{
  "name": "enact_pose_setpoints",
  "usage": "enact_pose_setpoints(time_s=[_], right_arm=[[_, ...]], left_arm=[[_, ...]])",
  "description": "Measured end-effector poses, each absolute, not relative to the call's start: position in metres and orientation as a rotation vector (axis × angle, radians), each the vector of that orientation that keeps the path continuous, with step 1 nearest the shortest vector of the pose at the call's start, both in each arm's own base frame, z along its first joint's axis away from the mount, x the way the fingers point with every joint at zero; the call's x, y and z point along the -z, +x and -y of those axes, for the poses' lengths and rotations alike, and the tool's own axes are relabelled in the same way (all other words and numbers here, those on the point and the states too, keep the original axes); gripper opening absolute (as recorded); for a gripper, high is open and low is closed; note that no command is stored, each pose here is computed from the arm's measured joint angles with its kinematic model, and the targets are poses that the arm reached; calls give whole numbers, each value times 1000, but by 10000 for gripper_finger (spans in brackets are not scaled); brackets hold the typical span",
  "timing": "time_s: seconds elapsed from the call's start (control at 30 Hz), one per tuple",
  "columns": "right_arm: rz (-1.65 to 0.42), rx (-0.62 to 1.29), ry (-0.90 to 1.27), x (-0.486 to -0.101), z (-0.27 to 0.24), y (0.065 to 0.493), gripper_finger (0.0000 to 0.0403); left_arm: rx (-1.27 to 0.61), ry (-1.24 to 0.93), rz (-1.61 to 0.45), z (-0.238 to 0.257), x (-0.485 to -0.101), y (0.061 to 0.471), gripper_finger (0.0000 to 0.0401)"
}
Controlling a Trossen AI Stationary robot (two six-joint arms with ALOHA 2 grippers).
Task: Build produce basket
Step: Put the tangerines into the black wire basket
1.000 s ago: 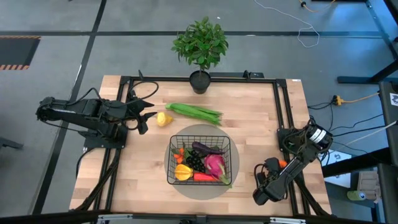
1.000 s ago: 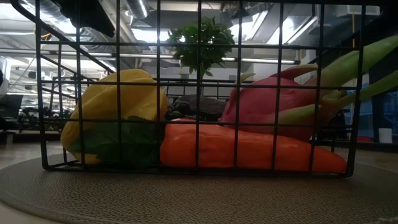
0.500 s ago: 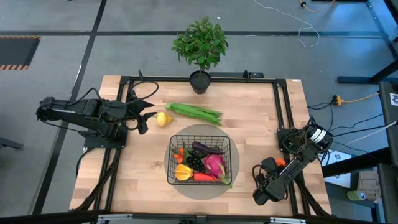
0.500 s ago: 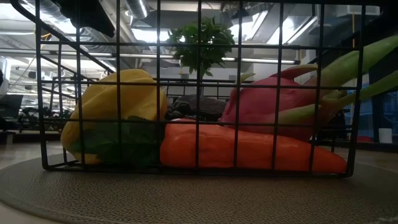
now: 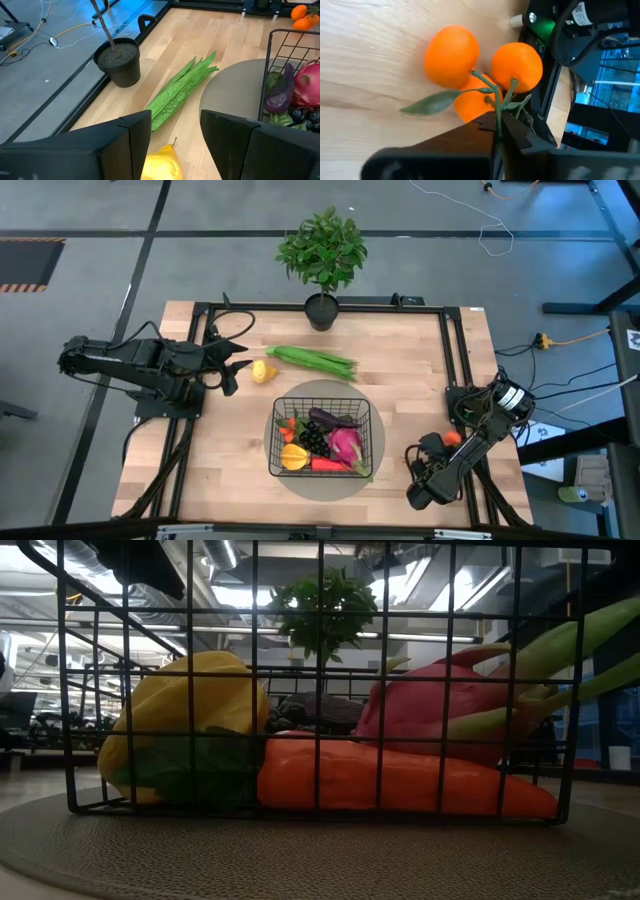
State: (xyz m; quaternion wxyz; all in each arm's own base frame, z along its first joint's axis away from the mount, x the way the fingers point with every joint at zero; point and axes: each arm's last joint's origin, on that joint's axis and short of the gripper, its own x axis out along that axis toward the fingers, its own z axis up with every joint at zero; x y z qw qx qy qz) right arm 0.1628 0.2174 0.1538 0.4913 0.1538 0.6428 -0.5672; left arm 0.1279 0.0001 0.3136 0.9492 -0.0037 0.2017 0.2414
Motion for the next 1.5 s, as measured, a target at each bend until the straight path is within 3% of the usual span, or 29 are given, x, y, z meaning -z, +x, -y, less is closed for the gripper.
enact_pose_setpoints(time_s=[0.33,0.7,0.97,1.5], right_arm=[[-1472,1398,358,-175,-218,176,1],[-755,953,248,-235,-236,221,0],[-514,818,111,-265,-236,241,0],[-435,717,87,-272,-228,300,12]], left_arm=[[-491,-8,-410,0,-314,128,160],[-491,-7,-411,0,-314,128,160],[-491,-7,-410,0,-314,128,160],[-491,-7,-410,0,-314,128,160]])
